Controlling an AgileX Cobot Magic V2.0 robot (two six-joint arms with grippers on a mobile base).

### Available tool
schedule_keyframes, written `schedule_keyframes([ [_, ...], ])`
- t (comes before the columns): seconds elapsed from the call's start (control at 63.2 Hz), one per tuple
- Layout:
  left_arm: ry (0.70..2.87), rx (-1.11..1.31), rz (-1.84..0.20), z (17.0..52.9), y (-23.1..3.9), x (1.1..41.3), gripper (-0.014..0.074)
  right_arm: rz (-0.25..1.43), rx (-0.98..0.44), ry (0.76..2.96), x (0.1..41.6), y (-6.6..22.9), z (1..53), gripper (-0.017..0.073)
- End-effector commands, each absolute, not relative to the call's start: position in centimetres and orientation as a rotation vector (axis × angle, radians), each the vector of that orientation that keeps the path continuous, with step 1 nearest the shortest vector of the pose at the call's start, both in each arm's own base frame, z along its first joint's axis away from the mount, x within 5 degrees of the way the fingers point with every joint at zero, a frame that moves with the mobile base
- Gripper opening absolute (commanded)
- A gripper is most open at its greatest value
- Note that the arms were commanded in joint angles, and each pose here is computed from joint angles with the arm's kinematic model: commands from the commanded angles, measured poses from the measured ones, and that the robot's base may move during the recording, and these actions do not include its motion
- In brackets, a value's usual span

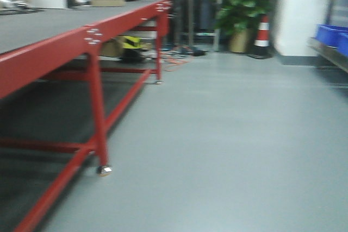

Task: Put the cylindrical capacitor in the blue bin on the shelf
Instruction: 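Drive the base to the shelf of blue bins holding both objects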

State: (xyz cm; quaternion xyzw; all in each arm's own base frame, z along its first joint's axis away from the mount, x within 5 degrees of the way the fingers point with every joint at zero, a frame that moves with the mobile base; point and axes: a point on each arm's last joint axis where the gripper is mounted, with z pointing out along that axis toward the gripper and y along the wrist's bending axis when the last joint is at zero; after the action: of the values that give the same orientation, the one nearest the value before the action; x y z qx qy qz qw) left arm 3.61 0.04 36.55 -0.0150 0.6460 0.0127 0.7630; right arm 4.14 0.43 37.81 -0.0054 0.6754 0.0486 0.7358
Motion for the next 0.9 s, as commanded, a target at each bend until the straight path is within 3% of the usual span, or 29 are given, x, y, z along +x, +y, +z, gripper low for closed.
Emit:
schedule_keyframes([
  [0.0, 1.375, -0.037, 0.016, 36.82, 0.03, 3.54, -0.0111, 0.092, -0.009, 1.448, 4.01, 0.35, 38.14, -0.0162],
  [0.885, 1.375, -0.037, 0.016, 36.82, 0.03, 3.54, -0.0111, 0.092, -0.009, 1.448, 4.01, 0.35, 38.14, -0.0162],
])
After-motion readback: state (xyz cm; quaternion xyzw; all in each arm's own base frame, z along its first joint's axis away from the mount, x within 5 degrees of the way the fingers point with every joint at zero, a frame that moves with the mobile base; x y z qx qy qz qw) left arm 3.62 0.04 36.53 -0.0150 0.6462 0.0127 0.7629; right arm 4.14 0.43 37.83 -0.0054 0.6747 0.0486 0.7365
